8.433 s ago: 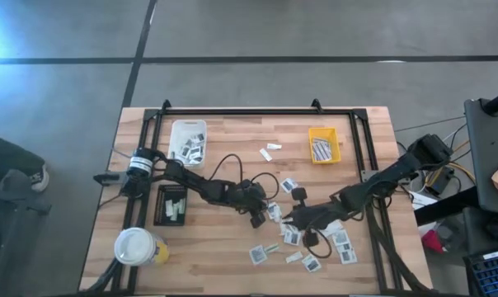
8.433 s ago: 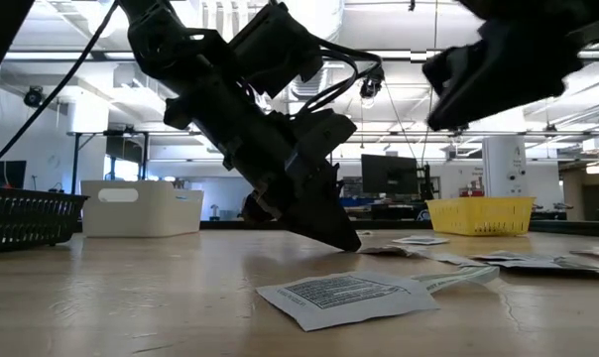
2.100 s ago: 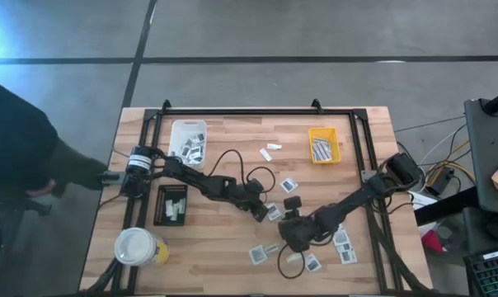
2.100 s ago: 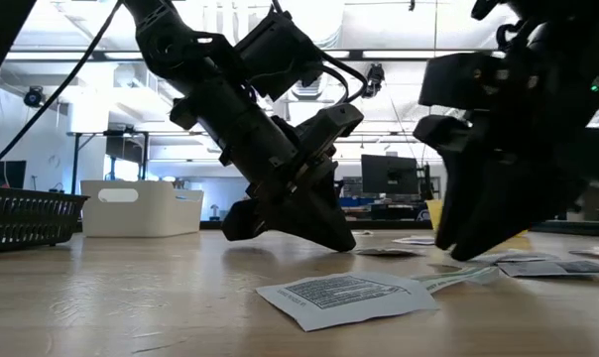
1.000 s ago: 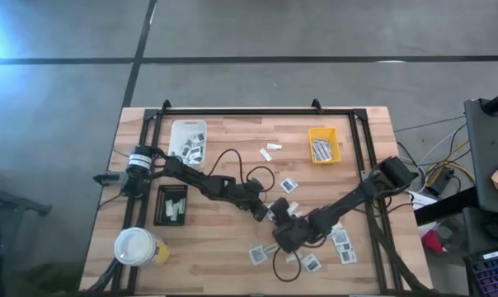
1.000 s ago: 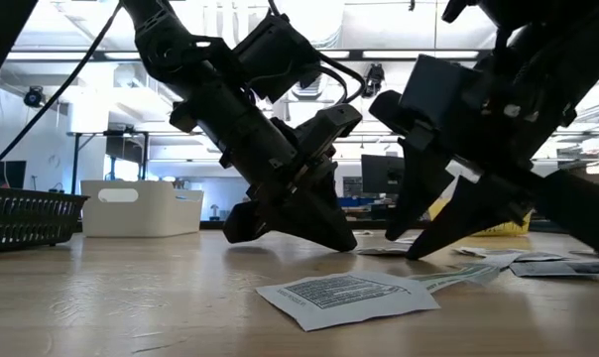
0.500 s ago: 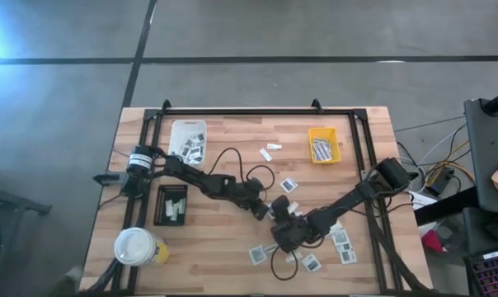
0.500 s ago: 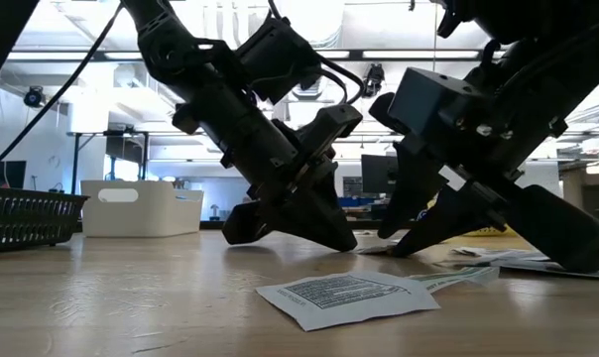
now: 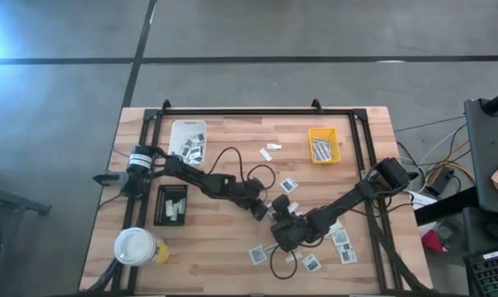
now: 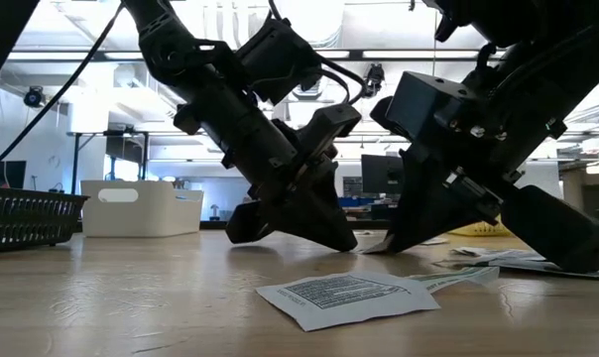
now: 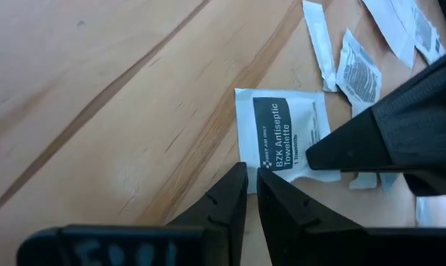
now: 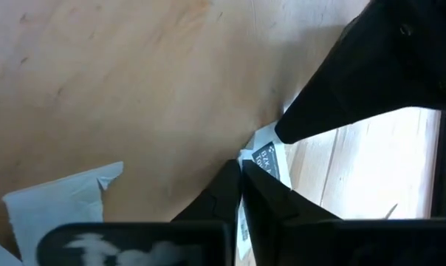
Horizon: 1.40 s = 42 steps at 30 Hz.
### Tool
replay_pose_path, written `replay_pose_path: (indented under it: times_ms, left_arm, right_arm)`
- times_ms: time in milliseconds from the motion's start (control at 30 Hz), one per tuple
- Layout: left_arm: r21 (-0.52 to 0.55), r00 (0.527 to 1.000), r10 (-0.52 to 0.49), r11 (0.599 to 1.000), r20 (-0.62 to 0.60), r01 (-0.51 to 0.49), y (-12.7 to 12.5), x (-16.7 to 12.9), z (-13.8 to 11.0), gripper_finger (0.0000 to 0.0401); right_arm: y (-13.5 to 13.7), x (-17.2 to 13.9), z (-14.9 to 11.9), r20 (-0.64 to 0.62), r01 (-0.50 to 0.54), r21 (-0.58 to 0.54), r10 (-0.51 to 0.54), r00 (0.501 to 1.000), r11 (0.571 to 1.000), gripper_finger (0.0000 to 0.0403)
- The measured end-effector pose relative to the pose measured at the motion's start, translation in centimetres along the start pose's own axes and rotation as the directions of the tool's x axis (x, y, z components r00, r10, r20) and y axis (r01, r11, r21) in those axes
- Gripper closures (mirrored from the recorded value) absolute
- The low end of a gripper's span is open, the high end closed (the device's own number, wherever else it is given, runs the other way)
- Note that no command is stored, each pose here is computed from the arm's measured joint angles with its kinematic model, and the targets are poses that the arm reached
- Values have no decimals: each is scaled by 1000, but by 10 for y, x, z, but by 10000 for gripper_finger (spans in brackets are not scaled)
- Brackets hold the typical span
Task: Pick & Place First Aid Supplies
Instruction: Put the gray towelette pack into the white bin
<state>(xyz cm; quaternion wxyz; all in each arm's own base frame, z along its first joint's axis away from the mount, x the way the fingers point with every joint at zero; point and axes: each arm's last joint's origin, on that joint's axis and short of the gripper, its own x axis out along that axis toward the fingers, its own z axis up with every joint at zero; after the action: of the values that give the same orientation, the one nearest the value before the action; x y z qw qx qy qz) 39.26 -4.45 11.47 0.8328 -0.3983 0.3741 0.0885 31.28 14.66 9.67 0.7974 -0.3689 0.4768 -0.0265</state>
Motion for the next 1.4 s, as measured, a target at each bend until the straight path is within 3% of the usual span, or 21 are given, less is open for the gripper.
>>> replay_pose_path:
  times_ms: [267, 467, 633, 833, 1067, 1400]
  left_arm:
    - [125, 1000, 0, 992, 21, -3, -8, -17, 6, 341]
    - [227, 996, 71, 970, 53, -81, -13, -38, 10, 341]
    - [349, 990, 94, 929, 102, -124, -23, -53, 11, 341]
    - [510, 990, 72, 852, 119, -123, -39, -61, -1, 341]
    - [598, 974, 108, 774, 198, -208, -51, -63, -17, 341]
    - [639, 968, 57, 742, 245, -205, -59, -64, -17, 341]
  right_arm:
    - [-1, -7, 2, 15, 9, 6, -9, 1000, 1000, 394]
    - [-14, -25, -3, -8, 14, 35, -13, 1000, 999, 394]
    - [-25, -43, -6, -14, 6, 99, -5, 1000, 995, 394]
    - [-43, -70, -10, 3, -5, 207, 4, 1000, 978, 394]
    - [-63, -101, -16, 69, -96, 367, 76, 995, 925, 394]
    - [-64, -111, -18, 135, -283, 487, 249, 959, 826, 394]
